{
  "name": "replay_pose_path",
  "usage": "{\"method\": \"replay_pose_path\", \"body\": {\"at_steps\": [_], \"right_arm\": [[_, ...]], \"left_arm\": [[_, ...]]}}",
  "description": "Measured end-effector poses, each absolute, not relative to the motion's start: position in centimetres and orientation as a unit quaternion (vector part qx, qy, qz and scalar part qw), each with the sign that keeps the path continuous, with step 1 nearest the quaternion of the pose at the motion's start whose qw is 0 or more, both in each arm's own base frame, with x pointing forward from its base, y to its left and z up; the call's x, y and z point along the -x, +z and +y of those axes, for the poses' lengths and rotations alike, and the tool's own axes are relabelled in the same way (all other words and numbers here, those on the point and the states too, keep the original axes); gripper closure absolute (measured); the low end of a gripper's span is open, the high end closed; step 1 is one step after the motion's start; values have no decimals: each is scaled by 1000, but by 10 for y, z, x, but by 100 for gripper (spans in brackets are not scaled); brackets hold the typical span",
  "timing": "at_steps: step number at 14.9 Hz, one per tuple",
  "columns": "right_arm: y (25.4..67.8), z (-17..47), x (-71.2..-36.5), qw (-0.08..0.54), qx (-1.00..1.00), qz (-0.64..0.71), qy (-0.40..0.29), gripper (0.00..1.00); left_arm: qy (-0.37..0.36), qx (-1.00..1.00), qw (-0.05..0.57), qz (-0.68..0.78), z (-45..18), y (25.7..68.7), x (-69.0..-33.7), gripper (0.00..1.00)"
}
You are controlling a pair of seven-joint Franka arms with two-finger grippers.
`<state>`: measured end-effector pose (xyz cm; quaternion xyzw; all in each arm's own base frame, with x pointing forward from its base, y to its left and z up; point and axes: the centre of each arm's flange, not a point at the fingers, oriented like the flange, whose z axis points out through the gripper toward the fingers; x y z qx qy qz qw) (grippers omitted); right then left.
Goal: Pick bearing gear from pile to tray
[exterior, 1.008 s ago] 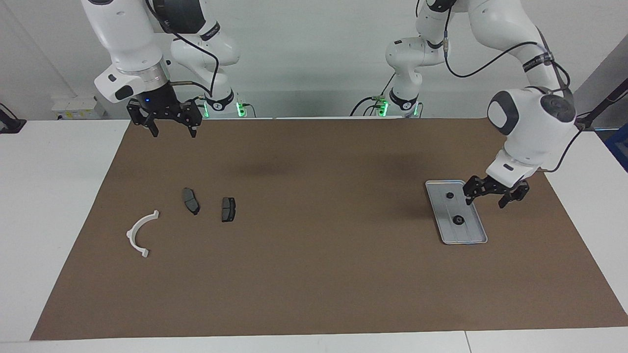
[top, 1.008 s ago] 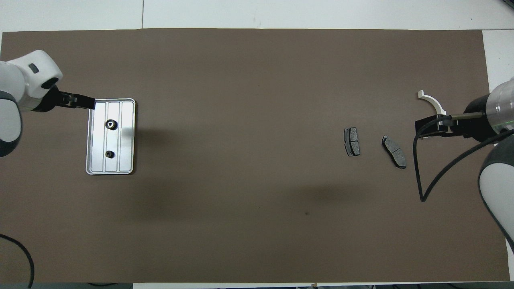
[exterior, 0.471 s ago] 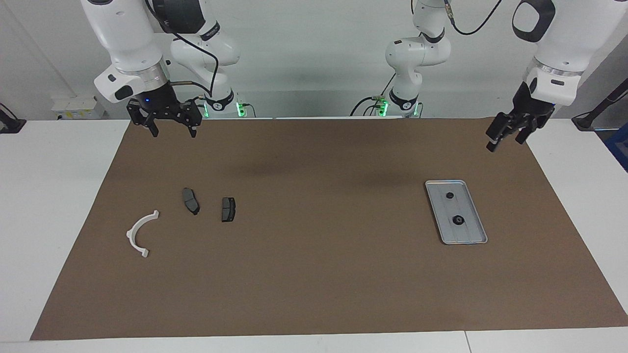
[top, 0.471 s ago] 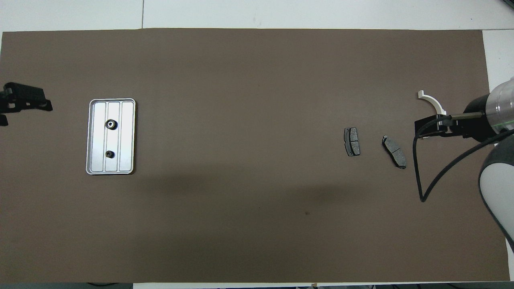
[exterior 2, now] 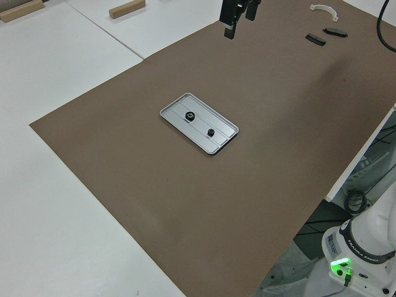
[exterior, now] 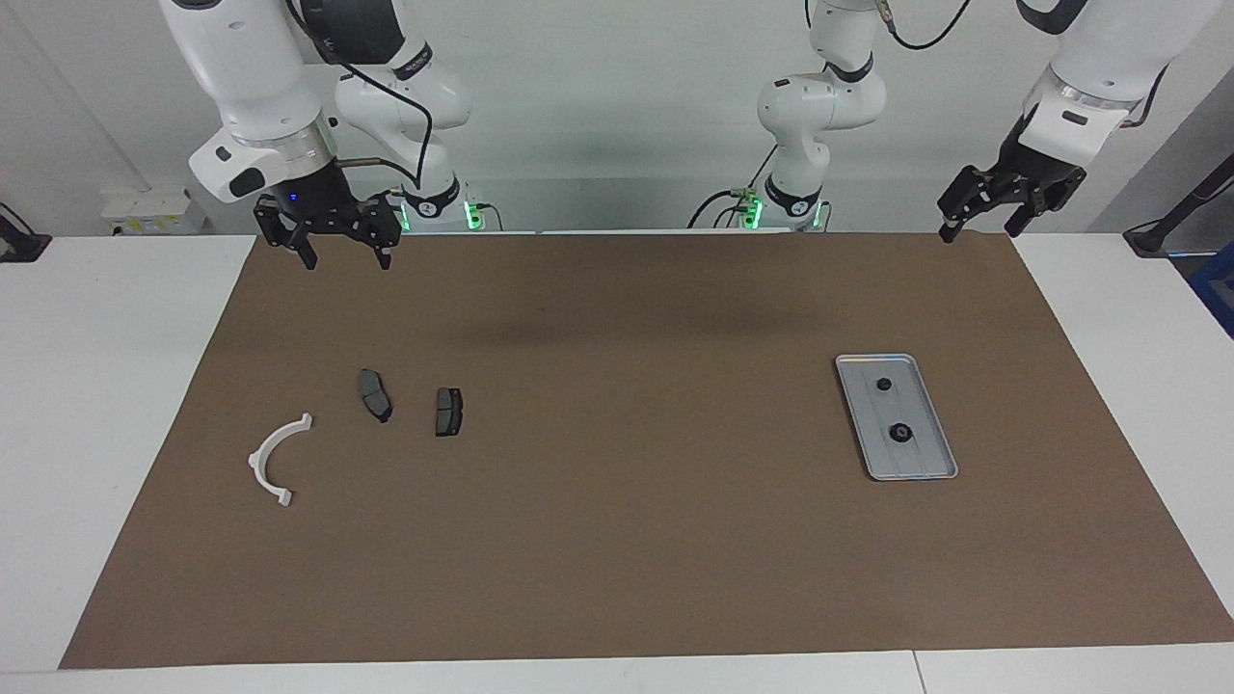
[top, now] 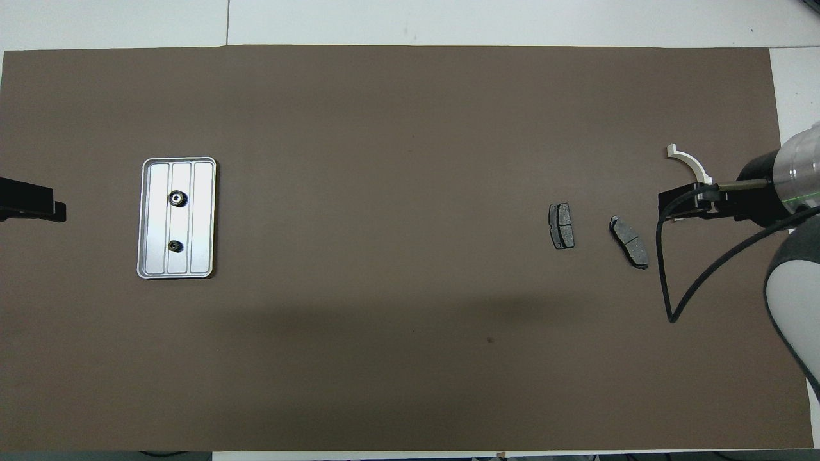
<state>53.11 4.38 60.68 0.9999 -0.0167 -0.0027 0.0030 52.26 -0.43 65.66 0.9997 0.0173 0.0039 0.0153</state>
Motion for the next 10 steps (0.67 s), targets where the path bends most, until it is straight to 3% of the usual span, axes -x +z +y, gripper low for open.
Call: {"method": "replay_pose_path", "body": {"at_steps": [10], "right_arm": [[607, 44, -531, 3, -1000, -16, -3, 0]], "left_arm": [[8, -1000, 4, -7, -11, 658, -523, 0]]}}
